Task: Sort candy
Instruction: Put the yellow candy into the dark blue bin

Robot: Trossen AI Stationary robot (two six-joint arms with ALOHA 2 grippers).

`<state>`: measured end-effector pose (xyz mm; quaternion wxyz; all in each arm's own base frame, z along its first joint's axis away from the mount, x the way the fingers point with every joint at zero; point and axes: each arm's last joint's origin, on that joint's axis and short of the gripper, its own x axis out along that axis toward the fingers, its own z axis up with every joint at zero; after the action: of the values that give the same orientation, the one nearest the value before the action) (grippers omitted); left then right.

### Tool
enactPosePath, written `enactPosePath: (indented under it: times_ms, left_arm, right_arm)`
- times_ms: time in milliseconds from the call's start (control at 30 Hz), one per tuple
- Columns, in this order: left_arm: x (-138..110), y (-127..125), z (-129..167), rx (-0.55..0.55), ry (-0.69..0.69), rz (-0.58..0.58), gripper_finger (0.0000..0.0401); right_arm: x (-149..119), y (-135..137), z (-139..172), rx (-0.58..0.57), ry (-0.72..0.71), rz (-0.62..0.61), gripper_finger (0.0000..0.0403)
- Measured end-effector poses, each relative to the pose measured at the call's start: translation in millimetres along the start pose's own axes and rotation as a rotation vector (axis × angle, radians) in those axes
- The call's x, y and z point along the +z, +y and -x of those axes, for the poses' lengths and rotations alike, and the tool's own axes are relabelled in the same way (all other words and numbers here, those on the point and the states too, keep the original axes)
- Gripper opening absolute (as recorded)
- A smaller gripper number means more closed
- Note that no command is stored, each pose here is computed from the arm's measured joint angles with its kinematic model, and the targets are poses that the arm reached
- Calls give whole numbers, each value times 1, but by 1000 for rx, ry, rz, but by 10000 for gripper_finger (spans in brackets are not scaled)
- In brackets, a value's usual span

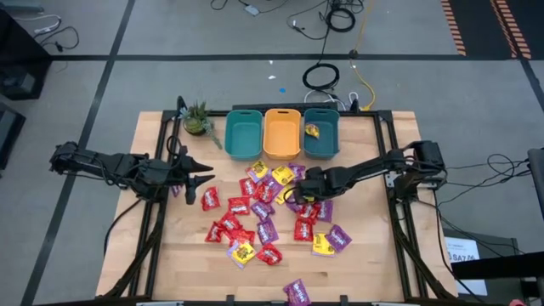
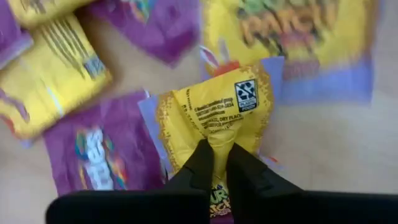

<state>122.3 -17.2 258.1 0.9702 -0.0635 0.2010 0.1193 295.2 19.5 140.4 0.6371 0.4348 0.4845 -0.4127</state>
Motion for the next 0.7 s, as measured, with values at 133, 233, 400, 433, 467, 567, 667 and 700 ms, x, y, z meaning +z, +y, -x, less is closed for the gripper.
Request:
enactPosePath:
  times_ms: [133,233,400,433,467,567,667,700]
  left_arm:
    - [0,0,0,0,-3,1,132]
    - [1,0,0,1,-6,2,132]
    - [1,0,0,2,-6,2,132]
    - [1,0,0,2,-7,2,132]
    - [1,0,0,1,-8,3,132]
    - [1,0,0,2,-8,3,132]
    - [1,0,0,2,-9,3,132]
    - [1,0,0,2,-8,3,132]
  right_arm:
    - [2,-10,35,31,-16,-49,10]
    - [4,-21,61,58,-50,-70,5]
    - [8,-35,103,189,-138,-99,4]
    - [9,-38,109,206,-158,-105,4]
    - [9,-42,115,224,-180,-112,4]
    - [16,-53,133,279,-245,-130,3]
    - [26,-63,144,307,-294,-132,2]
    - [31,-66,147,311,-309,-131,2]
